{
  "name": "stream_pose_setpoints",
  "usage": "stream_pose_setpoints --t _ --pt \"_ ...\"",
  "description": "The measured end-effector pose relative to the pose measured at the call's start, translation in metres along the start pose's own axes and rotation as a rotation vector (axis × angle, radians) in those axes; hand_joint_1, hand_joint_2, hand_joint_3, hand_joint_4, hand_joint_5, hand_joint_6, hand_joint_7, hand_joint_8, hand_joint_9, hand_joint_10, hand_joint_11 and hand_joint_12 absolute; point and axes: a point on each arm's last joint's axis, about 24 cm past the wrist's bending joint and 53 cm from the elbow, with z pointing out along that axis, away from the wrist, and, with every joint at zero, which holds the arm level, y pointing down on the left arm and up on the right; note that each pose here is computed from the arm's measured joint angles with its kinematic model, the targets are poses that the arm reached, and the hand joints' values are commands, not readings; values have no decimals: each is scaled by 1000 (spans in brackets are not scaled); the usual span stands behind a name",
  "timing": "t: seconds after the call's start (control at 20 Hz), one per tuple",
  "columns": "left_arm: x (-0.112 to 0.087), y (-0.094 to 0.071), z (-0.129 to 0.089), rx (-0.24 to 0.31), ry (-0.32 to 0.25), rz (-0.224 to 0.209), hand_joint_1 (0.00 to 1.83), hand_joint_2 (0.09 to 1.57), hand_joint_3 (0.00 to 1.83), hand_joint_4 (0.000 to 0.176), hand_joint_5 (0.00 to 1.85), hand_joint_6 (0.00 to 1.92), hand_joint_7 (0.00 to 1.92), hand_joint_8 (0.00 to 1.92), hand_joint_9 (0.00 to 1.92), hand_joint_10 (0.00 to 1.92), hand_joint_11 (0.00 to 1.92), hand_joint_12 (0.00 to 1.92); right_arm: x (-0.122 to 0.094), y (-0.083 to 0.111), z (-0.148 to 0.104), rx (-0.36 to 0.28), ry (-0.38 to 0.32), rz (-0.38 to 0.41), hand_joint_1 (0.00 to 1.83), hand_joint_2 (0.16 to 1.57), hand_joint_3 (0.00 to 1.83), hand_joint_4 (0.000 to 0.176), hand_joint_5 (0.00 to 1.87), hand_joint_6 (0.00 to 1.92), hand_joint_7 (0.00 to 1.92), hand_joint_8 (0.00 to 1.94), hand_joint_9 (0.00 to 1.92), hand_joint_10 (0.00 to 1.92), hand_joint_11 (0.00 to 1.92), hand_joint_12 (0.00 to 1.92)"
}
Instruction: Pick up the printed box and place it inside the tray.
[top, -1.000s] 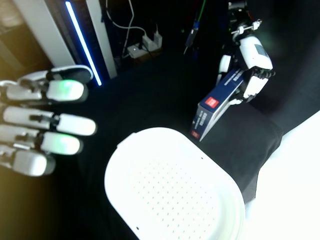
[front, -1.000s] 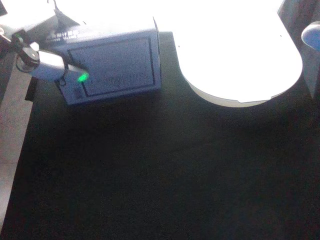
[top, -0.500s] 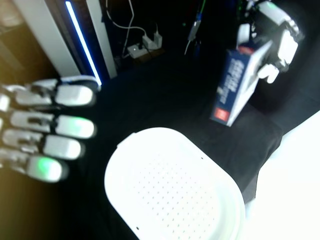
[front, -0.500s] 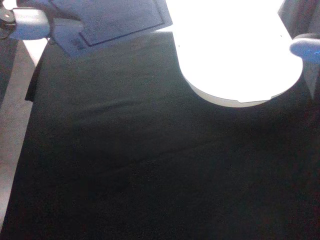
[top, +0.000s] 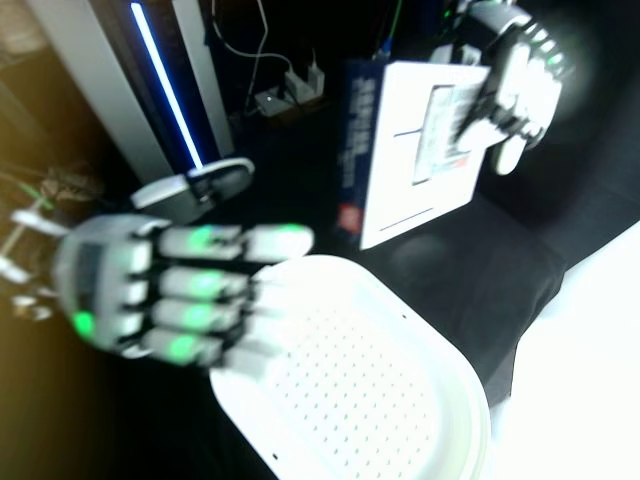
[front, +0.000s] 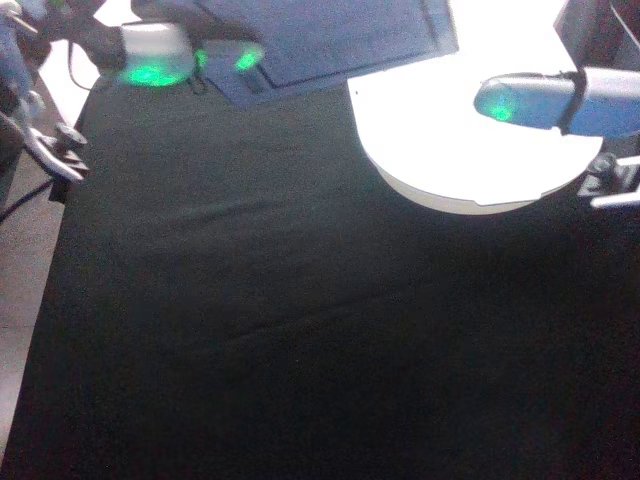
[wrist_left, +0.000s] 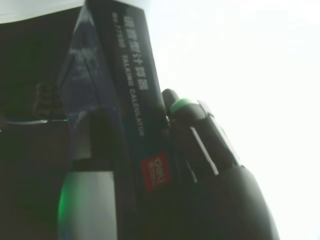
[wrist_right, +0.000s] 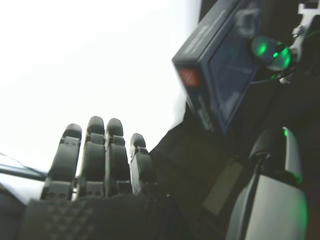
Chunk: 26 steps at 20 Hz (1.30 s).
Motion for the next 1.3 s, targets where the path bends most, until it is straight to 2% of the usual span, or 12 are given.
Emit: stream_pose_setpoints --t 0.05,0.15,0.3,0.55,0.65,0.75,0.85,0.9,0.95,1.0,1.1,1.3 --pt "2 -1 1 4 0 -5 1263 1119 0 0 983 795 986 1227 985 1397 970 1771 3 1 2 -5 1 7 531 663 6 105 0 0 133 4 45 7 0 160" --pt "9 -3 4 10 -2 -21 1253 1107 0 0 1006 799 1004 1154 1018 1351 988 1741 10 4 6 -17 3 27 593 704 2 91 0 0 179 5 162 22 0 746" --pt "18 -9 7 29 1 -37 1240 1102 1 0 1011 839 1008 1087 1027 1266 1005 1679 20 1 11 -17 8 49 620 749 12 77 0 0 152 2 249 28 0 1117" --pt "26 -14 11 49 -4 -51 1256 1084 0 0 1049 733 1052 1050 1096 1173 1021 1598 23 12 22 -52 -7 73 541 944 23 4 59 13 158 2 273 17 0 1167" --pt "28 -13 12 45 -1 -55 1244 1090 1 0 1033 800 1035 1034 1093 1160 1029 1611 26 12 22 -48 -2 78 582 1033 17 0 132 39 216 14 318 36 0 1290" --pt "30 -11 14 42 -4 -59 1250 1076 0 0 1055 772 1076 962 1136 1102 1046 1561 27 13 23 -51 1 77 710 1100 6 0 458 93 430 23 446 45 64 1292" --pt "31 -8 14 32 -2 -59 1258 1074 0 0 1061 734 1086 973 1146 1067 1045 1544 27 15 23 -57 0 85 929 1095 0 0 805 108 830 82 835 234 510 1239" --pt "31 -7 14 30 -4 -57 1275 1069 0 0 1083 648 1095 1004 1136 1093 1031 1585 27 15 24 -59 -1 93 1209 1078 0 0 928 645 1139 636 1205 414 926 1206" --pt "31 -6 15 28 -8 -53 1283 1064 0 0 1100 601 1105 1006 1136 1099 1037 1578 29 17 25 -64 -2 102 1263 1089 0 0 956 716 1145 891 1319 607 1090 1279" --pt "30 -4 15 18 -8 -65 1288 1052 0 0 1134 541 1133 960 1169 1069 1079 1535 31 20 26 -77 1 103 1193 1084 0 0 1038 816 1228 743 1282 861 1087 1436" --pt "30 0 14 6 -15 -86 1280 1044 1 0 1131 572 1161 876 1186 964 1090 1479 30 26 31 -95 -2 97 1263 1117 1 0 951 745 1049 1142 1129 1032 991 1533" --pt "26 -1 14 16 -31 -86 1235 1082 5 0 998 894 1096 868 1080 574 905 1061 30 39 39 -131 2 95 1252 1156 2 0 852 885 978 1273 1068 1307 963 1715"
